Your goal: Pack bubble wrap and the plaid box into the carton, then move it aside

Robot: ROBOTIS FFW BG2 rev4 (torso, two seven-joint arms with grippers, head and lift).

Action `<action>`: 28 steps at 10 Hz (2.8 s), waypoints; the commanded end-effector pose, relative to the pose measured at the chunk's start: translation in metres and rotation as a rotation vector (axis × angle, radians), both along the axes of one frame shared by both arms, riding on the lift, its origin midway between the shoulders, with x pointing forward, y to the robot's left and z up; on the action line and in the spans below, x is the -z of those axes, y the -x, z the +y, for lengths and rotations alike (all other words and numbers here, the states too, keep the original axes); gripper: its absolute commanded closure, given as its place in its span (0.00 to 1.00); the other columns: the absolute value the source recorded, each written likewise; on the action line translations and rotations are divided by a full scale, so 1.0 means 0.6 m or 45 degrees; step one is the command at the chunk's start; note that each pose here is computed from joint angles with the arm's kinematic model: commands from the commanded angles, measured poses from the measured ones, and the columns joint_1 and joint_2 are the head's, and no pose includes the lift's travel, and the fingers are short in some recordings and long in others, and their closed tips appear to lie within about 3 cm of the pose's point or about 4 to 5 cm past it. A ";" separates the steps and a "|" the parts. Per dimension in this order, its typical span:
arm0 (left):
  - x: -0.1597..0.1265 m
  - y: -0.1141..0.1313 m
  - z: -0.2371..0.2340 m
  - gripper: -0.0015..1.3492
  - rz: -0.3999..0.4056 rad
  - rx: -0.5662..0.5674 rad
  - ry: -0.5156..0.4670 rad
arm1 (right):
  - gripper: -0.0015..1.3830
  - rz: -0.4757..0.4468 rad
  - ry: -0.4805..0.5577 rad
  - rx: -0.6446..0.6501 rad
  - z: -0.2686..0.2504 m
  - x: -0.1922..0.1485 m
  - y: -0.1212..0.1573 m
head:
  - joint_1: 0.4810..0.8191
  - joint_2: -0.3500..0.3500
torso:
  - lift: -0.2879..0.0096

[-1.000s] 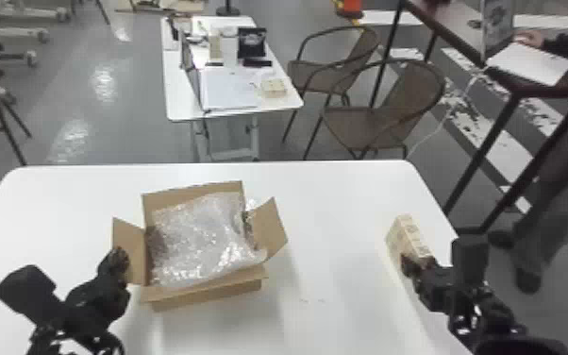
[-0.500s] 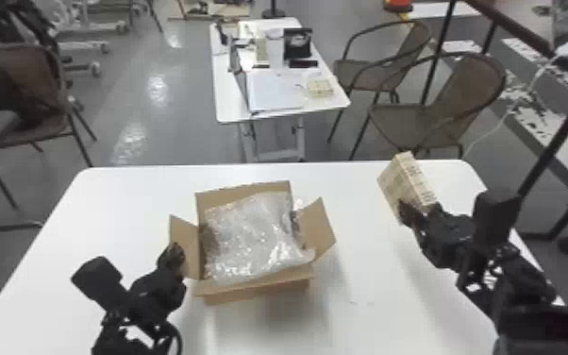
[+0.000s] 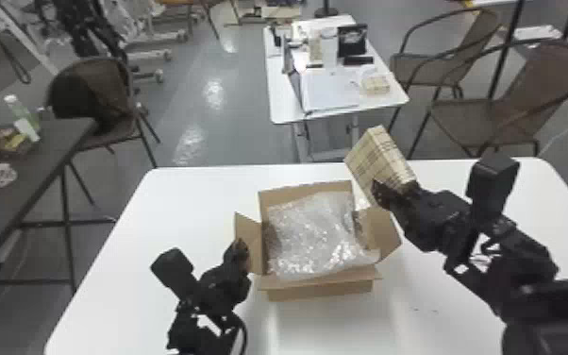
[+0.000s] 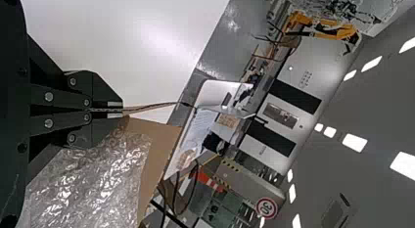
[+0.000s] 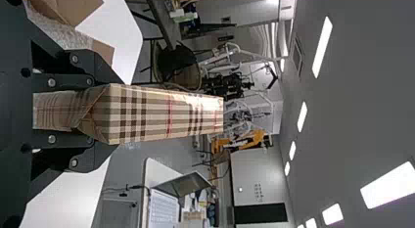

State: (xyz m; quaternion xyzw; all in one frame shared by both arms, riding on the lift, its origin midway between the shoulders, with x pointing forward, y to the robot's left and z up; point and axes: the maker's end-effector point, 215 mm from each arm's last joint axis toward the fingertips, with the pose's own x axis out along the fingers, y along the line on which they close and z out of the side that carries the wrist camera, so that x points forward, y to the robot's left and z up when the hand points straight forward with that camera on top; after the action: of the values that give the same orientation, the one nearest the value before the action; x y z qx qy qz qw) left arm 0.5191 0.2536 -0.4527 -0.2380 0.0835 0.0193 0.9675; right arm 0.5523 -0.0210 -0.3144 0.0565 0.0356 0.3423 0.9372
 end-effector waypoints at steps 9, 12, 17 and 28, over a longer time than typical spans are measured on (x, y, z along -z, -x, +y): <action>-0.012 -0.010 -0.015 0.90 -0.023 0.015 0.017 | 0.68 0.258 0.051 -0.168 0.092 0.109 0.037 | 0.63 0.90 | 0.88; -0.013 -0.009 -0.012 0.90 -0.026 0.012 0.016 | 0.13 0.266 0.075 -0.159 0.088 0.122 0.040 | 0.63 0.90 | 0.88; -0.015 -0.010 -0.007 0.90 -0.029 0.006 0.015 | 0.09 0.181 0.010 -0.066 0.028 0.069 0.028 | 0.63 0.90 | 0.88; -0.007 0.019 0.107 0.90 -0.025 -0.191 -0.001 | 0.09 0.045 0.179 0.782 -0.548 0.205 0.222 | 0.63 0.44 | 0.88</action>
State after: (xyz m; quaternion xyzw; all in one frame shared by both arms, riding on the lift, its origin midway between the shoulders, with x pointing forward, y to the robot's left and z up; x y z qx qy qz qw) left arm 0.5080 0.3150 -0.4505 -0.2450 0.0593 0.0876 0.9637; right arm 0.4226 -0.3479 -0.4385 0.0072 0.0610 0.0409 0.9973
